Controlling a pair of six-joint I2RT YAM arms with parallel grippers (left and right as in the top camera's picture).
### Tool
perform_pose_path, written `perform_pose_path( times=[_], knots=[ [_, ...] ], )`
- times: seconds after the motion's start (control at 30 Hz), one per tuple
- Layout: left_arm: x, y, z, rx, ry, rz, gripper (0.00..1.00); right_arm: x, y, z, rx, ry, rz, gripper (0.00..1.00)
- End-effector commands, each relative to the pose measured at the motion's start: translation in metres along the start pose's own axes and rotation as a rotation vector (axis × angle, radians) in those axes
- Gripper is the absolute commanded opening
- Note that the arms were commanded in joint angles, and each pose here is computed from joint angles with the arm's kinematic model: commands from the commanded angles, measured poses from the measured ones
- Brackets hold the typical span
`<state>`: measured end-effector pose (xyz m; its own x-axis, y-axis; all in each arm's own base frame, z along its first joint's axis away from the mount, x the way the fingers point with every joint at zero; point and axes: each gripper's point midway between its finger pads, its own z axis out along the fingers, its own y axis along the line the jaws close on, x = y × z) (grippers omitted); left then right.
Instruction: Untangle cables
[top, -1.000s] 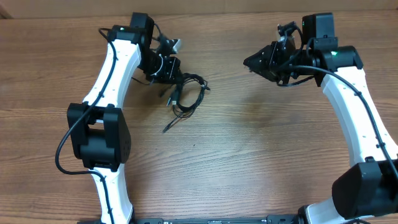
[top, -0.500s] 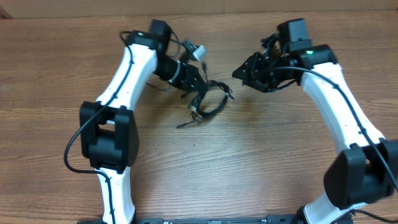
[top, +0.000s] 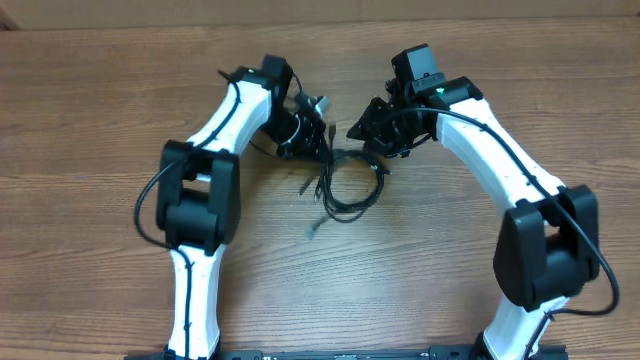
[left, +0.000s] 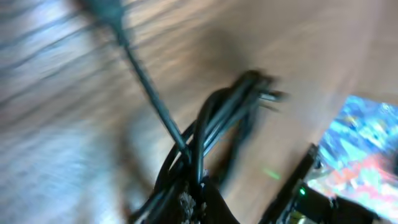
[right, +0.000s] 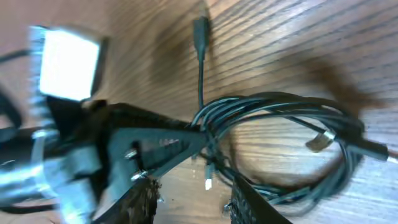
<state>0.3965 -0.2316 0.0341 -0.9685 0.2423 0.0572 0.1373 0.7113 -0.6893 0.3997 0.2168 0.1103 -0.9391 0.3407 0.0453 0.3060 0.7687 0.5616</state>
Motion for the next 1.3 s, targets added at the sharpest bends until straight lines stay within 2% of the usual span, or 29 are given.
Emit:
perform_pose_path(
  times=[0.0,0.2,0.37,0.67,0.83,1.13,1.27],
  knots=[
    [0.005,0.033,0.018,-0.093,0.043,-0.124,0.04,-0.005,-0.010,0.016,0.027,0.008,0.040,0.37],
    [0.007,0.057,0.021,-0.201,0.044,-0.181,0.04,-0.004,-0.024,0.038,0.062,0.044,0.065,0.35],
    [0.007,0.057,0.021,-0.205,0.042,-0.202,0.04,0.012,-0.028,0.063,0.103,0.095,0.070,0.23],
    [0.008,0.057,0.021,-0.204,0.047,-0.214,0.04,0.020,-0.046,0.096,0.179,0.116,0.083,0.24],
    [0.009,0.057,0.021,-0.204,0.050,-0.217,0.04,0.014,-0.044,0.104,0.160,0.100,0.071,0.28],
    [0.010,0.056,0.020,-0.205,0.055,-0.217,0.04,0.017,-0.051,0.112,0.179,0.117,0.079,0.27],
    [0.002,0.044,0.001,-0.199,0.021,-0.194,0.04,0.019,-0.059,0.112,0.228,0.103,0.083,0.27]
  ],
)
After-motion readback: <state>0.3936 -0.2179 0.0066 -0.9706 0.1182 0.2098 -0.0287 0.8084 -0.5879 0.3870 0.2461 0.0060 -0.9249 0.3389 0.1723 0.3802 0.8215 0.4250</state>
